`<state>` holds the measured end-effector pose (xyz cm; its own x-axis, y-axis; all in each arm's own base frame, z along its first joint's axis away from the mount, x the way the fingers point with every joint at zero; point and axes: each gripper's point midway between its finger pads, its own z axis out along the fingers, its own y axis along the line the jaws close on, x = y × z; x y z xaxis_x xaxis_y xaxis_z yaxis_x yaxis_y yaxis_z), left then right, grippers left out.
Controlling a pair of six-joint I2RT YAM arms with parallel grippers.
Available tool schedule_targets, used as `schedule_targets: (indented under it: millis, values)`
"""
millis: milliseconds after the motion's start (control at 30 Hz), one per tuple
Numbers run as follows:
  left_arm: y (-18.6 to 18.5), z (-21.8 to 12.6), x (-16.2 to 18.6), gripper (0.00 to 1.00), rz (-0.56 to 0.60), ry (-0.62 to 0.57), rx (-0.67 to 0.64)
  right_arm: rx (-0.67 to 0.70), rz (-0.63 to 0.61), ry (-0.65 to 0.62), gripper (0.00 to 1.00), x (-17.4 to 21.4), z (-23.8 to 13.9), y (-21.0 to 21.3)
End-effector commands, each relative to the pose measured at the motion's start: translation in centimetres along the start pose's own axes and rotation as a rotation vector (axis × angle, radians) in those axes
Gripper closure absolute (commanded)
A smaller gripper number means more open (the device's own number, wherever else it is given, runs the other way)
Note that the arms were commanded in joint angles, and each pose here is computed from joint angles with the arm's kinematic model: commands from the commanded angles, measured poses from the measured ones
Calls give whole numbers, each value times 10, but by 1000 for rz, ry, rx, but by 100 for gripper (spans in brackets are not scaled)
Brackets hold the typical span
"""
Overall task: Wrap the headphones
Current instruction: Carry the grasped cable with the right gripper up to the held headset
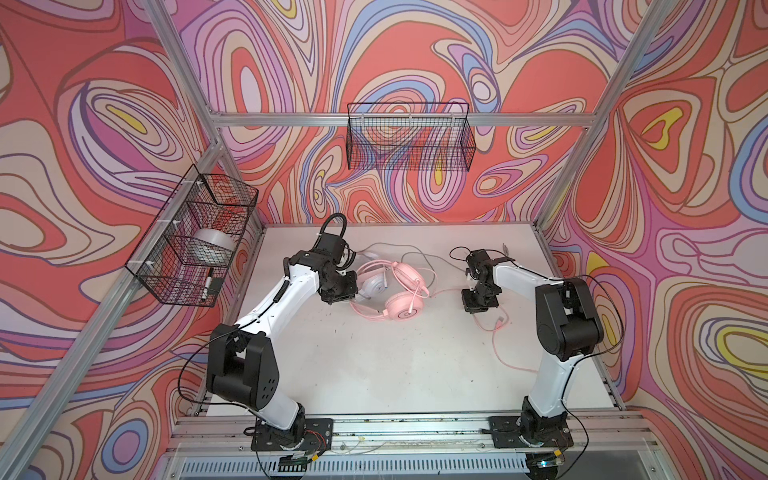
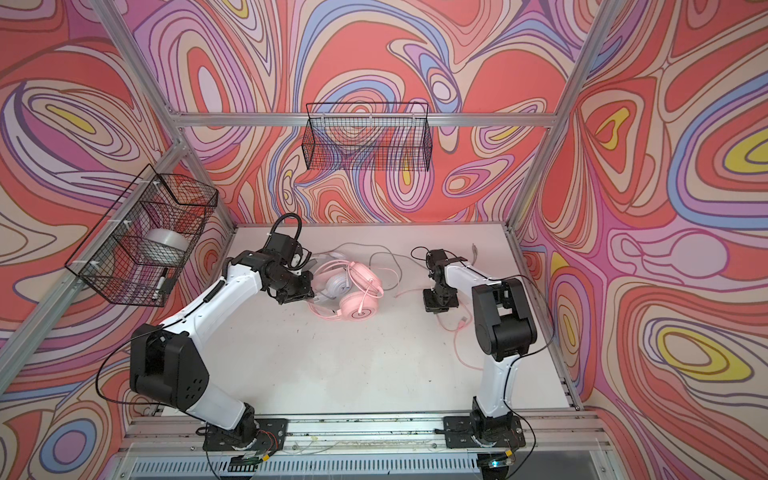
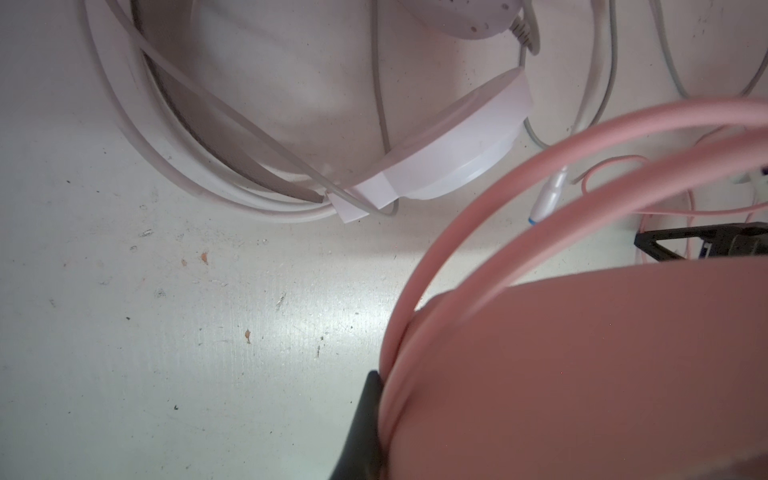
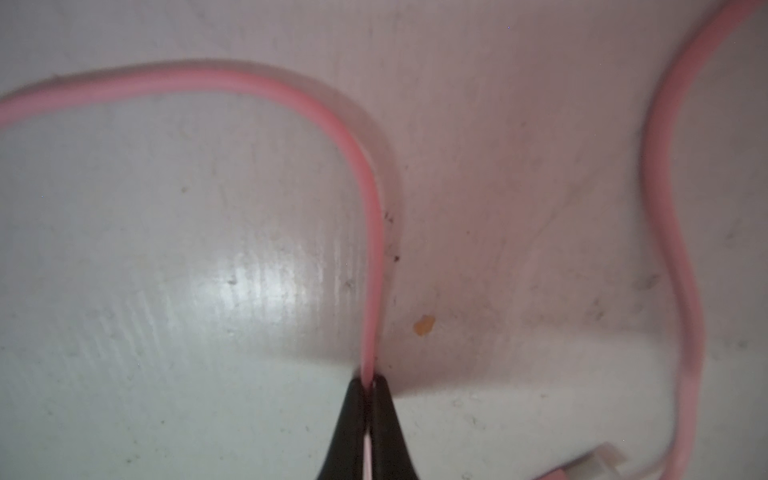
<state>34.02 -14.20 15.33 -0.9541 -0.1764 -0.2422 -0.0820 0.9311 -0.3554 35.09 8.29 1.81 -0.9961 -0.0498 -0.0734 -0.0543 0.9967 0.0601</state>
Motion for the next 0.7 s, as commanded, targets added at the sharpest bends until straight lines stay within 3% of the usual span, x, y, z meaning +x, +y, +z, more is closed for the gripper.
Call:
schedule_targets:
  millis: [0,333,667]
  values:
    - [-22,-18,-22,100,-47,-51,87,-93,-39,-3,100,8,-5,17]
    - [-19,-31,-45,100,-183,-74,24,-251,-264,-149,100,13,-68,67]
    - [-5,-37,-63,100,-225,-149,-76,-399,-668,-155,100,59,-114,136]
